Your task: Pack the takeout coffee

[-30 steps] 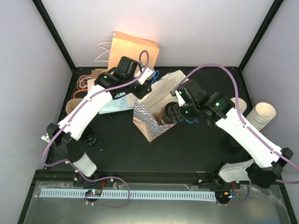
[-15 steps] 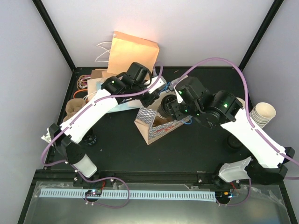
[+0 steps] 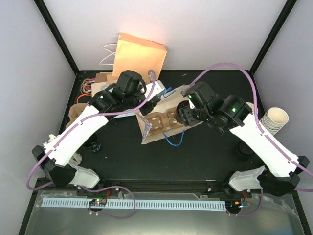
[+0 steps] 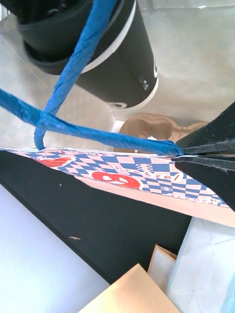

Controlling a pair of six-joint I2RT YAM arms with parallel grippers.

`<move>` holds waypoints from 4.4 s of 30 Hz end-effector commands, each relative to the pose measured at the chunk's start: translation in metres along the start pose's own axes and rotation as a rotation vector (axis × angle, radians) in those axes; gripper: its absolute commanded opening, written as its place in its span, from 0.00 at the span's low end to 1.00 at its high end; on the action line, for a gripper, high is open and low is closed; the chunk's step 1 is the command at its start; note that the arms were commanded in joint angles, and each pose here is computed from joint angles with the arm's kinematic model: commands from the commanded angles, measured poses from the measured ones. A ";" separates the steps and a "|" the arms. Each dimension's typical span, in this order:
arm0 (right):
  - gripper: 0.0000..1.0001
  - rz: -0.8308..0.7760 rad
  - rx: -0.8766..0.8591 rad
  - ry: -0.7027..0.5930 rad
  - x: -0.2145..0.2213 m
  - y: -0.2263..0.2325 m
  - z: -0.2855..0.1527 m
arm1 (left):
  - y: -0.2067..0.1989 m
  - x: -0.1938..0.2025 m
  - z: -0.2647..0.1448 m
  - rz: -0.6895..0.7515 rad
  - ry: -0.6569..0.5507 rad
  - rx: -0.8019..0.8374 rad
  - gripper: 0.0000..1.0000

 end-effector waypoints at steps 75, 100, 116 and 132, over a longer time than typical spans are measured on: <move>0.52 0.052 0.358 -0.309 0.115 0.052 0.088 | -0.113 0.048 -0.053 0.175 -0.192 0.112 0.02; 0.49 0.148 0.378 -0.435 0.111 0.029 0.100 | -0.146 0.047 -0.062 0.107 -0.185 0.315 0.02; 0.48 0.178 0.264 -0.280 0.090 0.041 0.098 | -0.134 0.058 -0.025 0.081 -0.088 0.184 0.01; 0.49 0.120 0.164 -0.160 0.093 0.049 0.079 | -0.099 0.049 -0.005 0.089 -0.028 -0.053 0.01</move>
Point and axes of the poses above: each gripper's point midway between its finger pads, its own z axis out along the fingers, its own y axis along the line the jaws close on, x = y × z, the point moved 2 cm from there along -z, back along the fingers, and after that the axes turned 13 degrees about -z, right-handed, at the moved point
